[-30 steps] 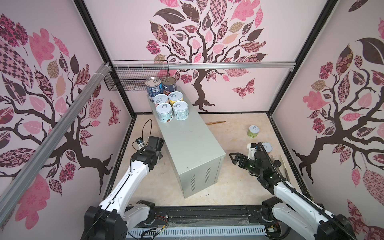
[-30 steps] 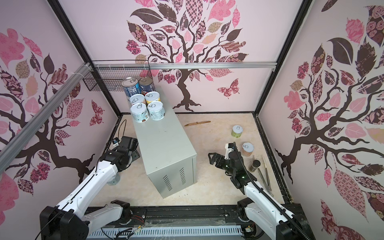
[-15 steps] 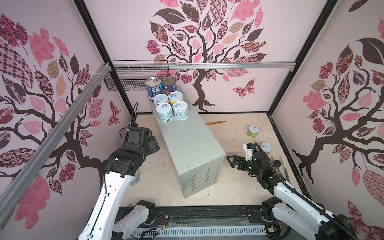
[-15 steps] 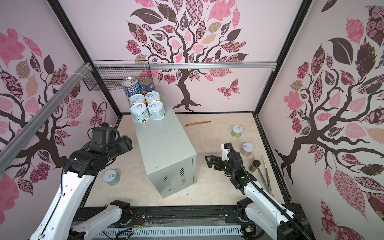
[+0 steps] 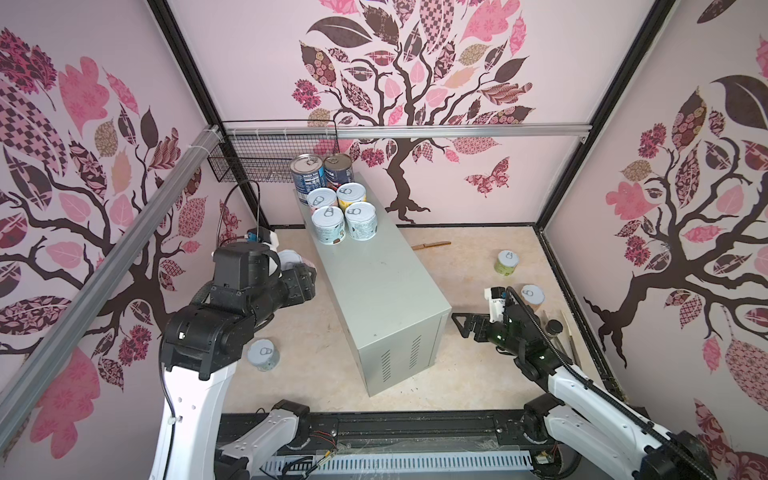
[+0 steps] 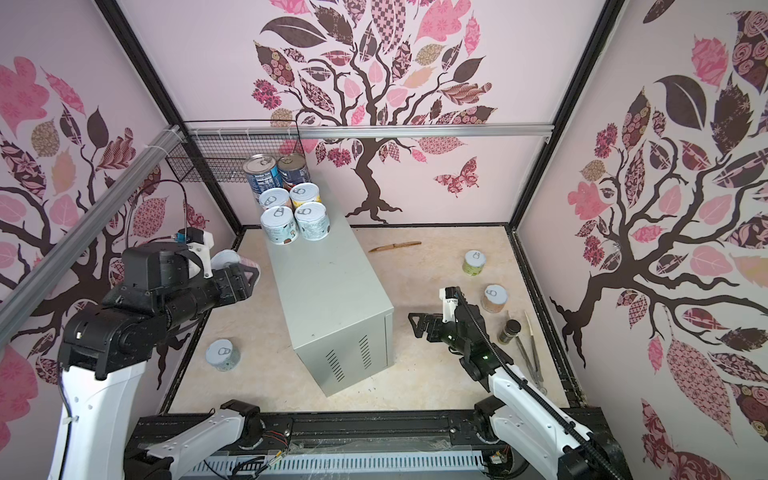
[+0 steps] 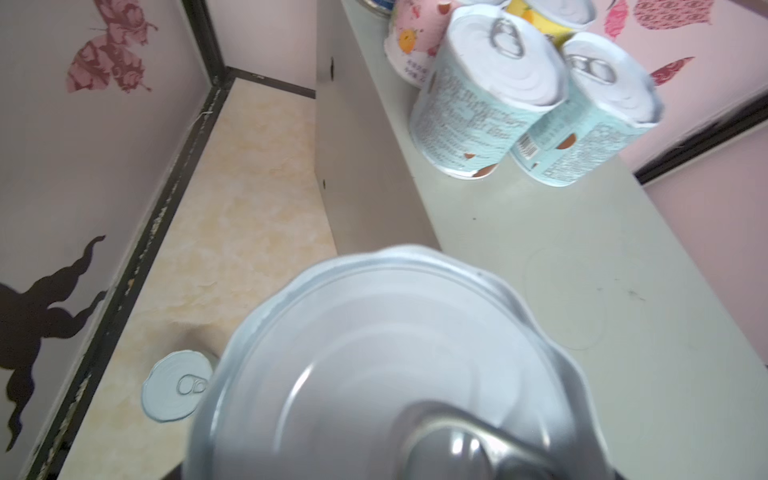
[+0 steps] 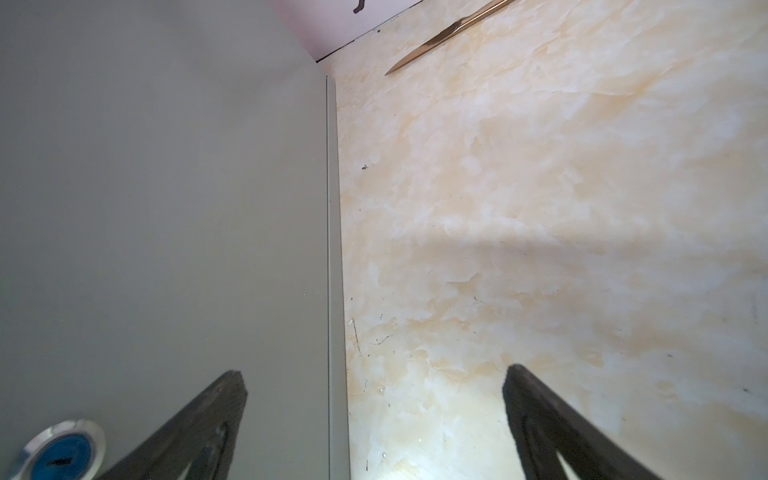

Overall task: Place and organize the canned foods onto the counter
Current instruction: 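Carry the pink-labelled can up over the cabinet top with the left gripper, then lower the pink-labelled can in front of the teal cans on the cabinet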

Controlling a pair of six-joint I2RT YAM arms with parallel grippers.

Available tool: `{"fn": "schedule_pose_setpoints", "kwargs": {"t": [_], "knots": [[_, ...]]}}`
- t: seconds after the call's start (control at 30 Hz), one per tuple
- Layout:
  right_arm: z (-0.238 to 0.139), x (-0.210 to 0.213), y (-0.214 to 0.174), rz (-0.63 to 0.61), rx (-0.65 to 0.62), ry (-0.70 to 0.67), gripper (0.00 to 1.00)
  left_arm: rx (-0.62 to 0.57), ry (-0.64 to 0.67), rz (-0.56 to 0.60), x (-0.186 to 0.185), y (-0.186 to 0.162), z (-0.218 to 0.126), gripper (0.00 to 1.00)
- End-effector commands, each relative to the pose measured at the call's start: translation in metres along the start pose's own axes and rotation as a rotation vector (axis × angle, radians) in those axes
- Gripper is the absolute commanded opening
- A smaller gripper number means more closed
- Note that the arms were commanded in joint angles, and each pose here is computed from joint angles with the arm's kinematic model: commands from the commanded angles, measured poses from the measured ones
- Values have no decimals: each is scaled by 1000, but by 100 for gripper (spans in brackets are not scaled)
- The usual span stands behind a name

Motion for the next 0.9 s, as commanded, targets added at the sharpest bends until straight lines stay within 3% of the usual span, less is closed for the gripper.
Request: {"fn": "schedule_pose_setpoints", "kwargs": {"t": [0.0, 0.47, 0.87], "knots": [[-2, 0, 1, -22, -24, -14, 100, -48, -129, 52, -15, 15, -14, 47], [2, -4, -4, -10, -11, -15, 100, 26, -20, 231, -49, 19, 17, 46], [2, -5, -7, 1, -8, -8, 100, 43, 41, 275, -63, 33, 46, 46]]}}
Point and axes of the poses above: each gripper's point midway between its finger pads, its own z axis out along the fingers, its own x axis along the line the jaws close on, y = z × x, the point moved 9 cm from there along -z, back along the fingers, and after that the axes turned 1 degree about z, right-handed, at the moved point
